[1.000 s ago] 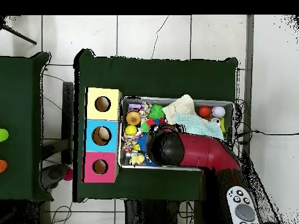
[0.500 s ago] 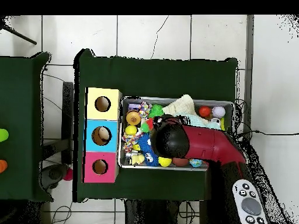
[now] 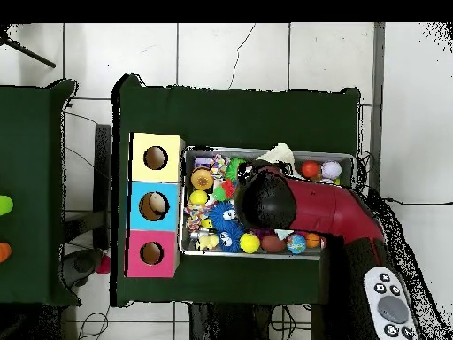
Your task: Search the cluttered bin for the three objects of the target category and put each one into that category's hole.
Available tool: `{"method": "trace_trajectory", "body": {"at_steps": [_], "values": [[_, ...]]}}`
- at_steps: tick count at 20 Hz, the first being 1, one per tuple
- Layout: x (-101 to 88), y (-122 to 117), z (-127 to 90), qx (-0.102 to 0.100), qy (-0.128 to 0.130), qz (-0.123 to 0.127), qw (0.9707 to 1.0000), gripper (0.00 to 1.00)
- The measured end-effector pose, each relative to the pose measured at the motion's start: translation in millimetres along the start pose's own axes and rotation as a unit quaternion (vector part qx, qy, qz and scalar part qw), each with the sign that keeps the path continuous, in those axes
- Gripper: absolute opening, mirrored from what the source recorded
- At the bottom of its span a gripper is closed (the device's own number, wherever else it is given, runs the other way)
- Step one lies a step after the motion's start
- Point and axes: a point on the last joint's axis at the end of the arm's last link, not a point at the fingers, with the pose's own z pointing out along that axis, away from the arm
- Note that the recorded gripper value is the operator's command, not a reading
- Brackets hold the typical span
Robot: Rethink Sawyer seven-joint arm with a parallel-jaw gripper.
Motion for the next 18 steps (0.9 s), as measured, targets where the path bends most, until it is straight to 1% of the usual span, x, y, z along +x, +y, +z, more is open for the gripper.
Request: {"method": "trace_trajectory", "body": {"at_steps": [6,10,12,14,15,16,17,18], "values": [[3.1,6.4,-3.4,0.000,0.003,-0.005,1.0000,1.00],[8.4,26.0,-9.2,0.002,0.007,-0.021,0.9998,1.00],[12.8,48.7,-14.8,0.004,0.009,-0.039,0.9992,1.00],[15.4,56.6,-15.8,0.006,0.011,-0.045,0.9989,1.00],[19.7,68.0,-16.3,0.007,0.015,-0.054,0.9984,1.00],[21.7,72.8,-16.4,0.007,0.016,-0.058,0.9981,1.00],[27.3,85.1,-16.1,0.007,0.021,-0.068,0.9975,1.00],[29.4,89.5,-16.0,0.006,0.022,-0.071,0.9972,1.00]]}}
